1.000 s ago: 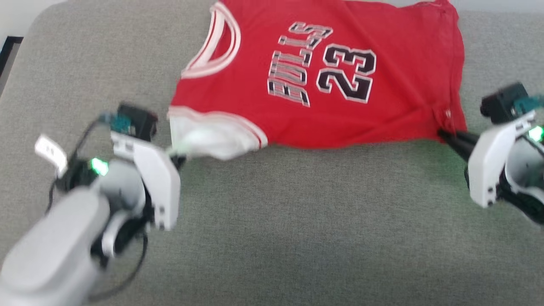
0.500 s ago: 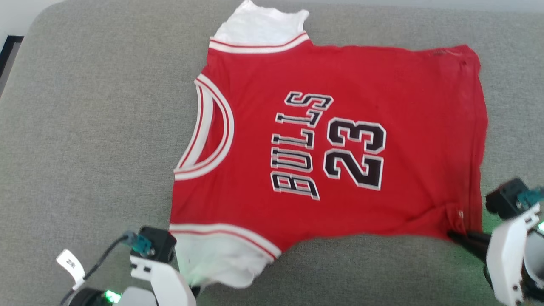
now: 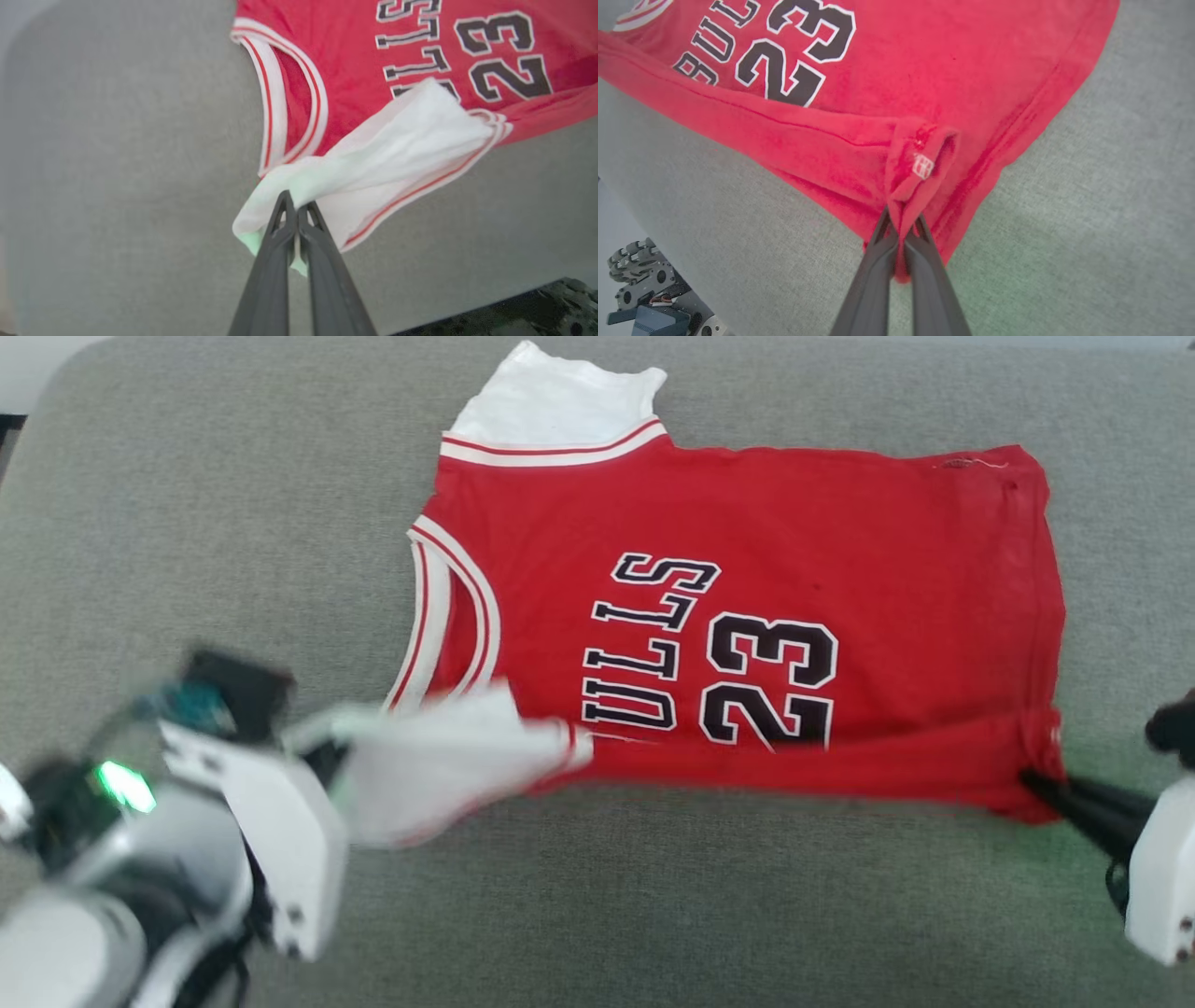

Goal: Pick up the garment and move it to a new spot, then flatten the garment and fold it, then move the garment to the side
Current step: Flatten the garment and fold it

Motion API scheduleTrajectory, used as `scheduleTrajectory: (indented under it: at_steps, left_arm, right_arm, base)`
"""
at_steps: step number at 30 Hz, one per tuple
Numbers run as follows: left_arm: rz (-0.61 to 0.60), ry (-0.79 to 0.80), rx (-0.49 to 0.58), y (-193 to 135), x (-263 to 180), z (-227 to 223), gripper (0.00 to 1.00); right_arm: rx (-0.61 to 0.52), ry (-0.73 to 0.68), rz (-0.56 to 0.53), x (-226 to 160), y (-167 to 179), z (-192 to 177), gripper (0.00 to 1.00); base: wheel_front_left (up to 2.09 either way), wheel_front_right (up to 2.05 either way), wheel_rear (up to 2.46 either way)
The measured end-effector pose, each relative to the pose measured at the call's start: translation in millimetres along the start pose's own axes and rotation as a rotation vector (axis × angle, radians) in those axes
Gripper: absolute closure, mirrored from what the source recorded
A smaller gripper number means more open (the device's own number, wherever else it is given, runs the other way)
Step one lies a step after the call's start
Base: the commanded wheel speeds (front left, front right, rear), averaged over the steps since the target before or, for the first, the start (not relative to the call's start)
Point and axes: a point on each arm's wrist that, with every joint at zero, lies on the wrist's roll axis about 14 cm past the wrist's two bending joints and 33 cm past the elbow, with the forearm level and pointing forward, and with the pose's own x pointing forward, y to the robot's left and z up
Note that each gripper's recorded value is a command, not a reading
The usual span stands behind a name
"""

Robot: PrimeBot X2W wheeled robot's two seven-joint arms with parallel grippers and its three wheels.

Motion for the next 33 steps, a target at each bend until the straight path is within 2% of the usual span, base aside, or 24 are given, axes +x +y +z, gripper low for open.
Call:
scheduleTrajectory:
  at_steps: [5, 10, 15, 22, 24, 25, 26, 27, 28, 29, 30, 31, 33]
  left_arm:
    - [0.014, -0.131, 0.138, 13.3, 12.6, 65.3, 1.0]
    - [-0.025, -0.176, 0.201, 10.8, 50.3, 106.2, 1.0]
    - [-0.059, -0.055, 0.19, 12.5, 106.9, 92.8, 1.0]
    - [-0.082, 0.14, 0.096, 16.5, 161.2, 50.1, 1.0]
    - [-0.085, 0.189, 0.034, 18.3, 171.9, 40.4, 1.0]
    - [-0.085, 0.189, 0.034, 18.3, 171.9, 40.4, 1.0]
    - [-0.078, 0.203, 0.017, 20.3, 173.8, 38.9, 1.0]
    - [-0.072, 0.216, 0.013, 21.7, 174.6, 38.3, 0.99]
    - [-0.072, 0.224, 0.01, 21.9, 174.7, 39.0, 0.78]
    - [-0.068, 0.231, 0.005, 23.1, 174.6, 40.1, 0.62]
    - [-0.063, 0.229, 0.002, 24.1, 173.8, 41.8, 0.27]
    - [-0.056, 0.227, 0.007, 25.9, 172.2, 43.6, 0.0]
    - [-0.041, 0.209, 0.011, 31.5, 167.2, 50.8, 0.0]
  right_arm:
    - [-0.014, -0.101, -0.061, 1.5, -13.2, 37.3, 1.0]
    - [-0.01, -0.149, -0.122, 15.7, -30.9, 64.3, 1.0]
    - [0.02, -0.117, -0.151, 43.9, -43.6, 64.3, 1.0]
    - [0.056, -0.007, -0.159, 76.4, -52.5, 43.1, 1.0]
    - [0.066, 0.011, -0.159, 83.2, -55.1, 43.0, 1.0]
    - [0.066, 0.011, -0.159, 83.2, -55.1, 43.0, 0.93]
    - [0.07, 0.018, -0.159, 84.5, -55.6, 42.2, 0.67]
    - [0.068, 0.023, -0.158, 85.3, -55.7, 42.4, 0.53]
    - [0.065, 0.03, -0.158, 85.4, -55.7, 41.9, 0.14]
    - [0.063, 0.033, -0.157, 85.0, -55.9, 42.3, 0.0]
    - [0.051, 0.035, -0.156, 84.1, -55.3, 43.8, 0.0]
    - [0.048, 0.031, -0.153, 82.8, -54.4, 45.4, 0.0]
    - [0.054, 0.011, -0.149, 78.7, -53.9, 50.2, 0.0]
  base:
    - [0.0, 0.0, 0.0]
    - [0.0, 0.0, 0.0]
    - [0.0, 0.0, 0.0]
    - [0.0, 0.0, 0.0]
    - [0.0, 0.0, 0.0]
    - [0.0, 0.0, 0.0]
    - [0.0, 0.0, 0.0]
    - [0.0, 0.0, 0.0]
    - [0.0, 0.0, 0.0]
    - [0.0, 0.0, 0.0]
    - [0.0, 0.0, 0.0]
    - [0.0, 0.0, 0.0]
    - [0.0, 0.0, 0.0]
